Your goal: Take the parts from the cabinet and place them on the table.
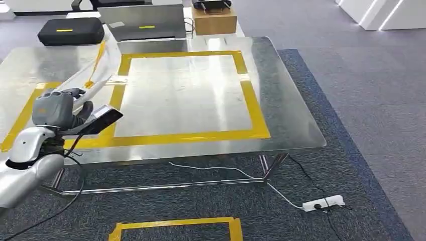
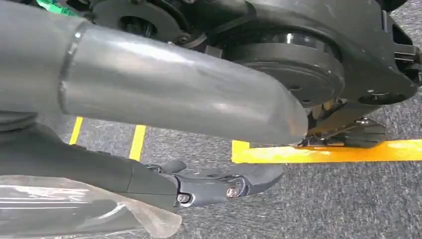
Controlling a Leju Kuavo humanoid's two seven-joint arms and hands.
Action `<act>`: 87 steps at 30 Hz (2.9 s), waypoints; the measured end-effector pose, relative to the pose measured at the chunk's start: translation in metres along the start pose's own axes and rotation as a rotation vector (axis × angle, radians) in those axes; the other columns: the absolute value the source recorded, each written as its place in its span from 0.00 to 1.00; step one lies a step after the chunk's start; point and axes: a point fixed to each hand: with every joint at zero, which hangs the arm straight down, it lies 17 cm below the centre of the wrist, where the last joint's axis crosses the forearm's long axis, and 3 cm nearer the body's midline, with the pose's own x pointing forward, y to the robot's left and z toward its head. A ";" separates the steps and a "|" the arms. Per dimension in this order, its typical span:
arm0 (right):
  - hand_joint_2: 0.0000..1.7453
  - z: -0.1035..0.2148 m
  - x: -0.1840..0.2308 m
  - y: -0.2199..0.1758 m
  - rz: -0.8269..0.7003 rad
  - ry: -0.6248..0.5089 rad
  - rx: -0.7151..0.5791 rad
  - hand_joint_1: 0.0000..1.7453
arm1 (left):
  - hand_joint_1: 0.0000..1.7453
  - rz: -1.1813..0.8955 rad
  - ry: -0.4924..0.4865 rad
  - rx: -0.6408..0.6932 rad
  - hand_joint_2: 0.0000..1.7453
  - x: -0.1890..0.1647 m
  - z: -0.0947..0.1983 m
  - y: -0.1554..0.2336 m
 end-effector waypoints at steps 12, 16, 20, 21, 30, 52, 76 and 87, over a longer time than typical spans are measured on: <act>0.00 -0.001 0.004 0.000 0.008 0.001 0.001 0.00 | 1.00 -0.279 0.152 -0.131 1.00 -0.077 0.003 -0.032; 0.00 -0.002 0.004 0.000 0.014 0.001 0.001 0.00 | 1.00 -0.301 0.168 -0.154 1.00 -0.087 0.007 -0.040; 0.00 -0.002 0.003 0.000 0.019 0.005 0.002 0.00 | 1.00 -0.324 0.178 -0.180 1.00 -0.094 0.013 -0.050; 0.00 -0.002 0.003 0.000 0.019 0.005 0.002 0.00 | 1.00 -0.333 0.176 -0.188 1.00 -0.094 0.014 -0.053; 0.00 -0.003 0.005 0.000 0.024 0.005 0.003 0.00 | 1.00 -0.360 0.188 -0.285 1.00 -0.102 0.039 -0.091; 0.00 -0.004 0.001 -0.002 0.040 0.013 -0.005 0.00 | 0.00 -0.312 0.256 -0.348 0.00 -0.120 0.074 -0.126; 0.00 -0.003 -0.001 -0.003 0.052 -0.002 -0.003 0.00 | 0.00 0.354 0.131 0.062 0.00 -0.053 0.016 -0.029; 0.00 -0.002 -0.004 -0.004 0.060 -0.003 -0.002 0.00 | 0.00 0.458 0.080 0.128 0.00 -0.033 0.011 -0.006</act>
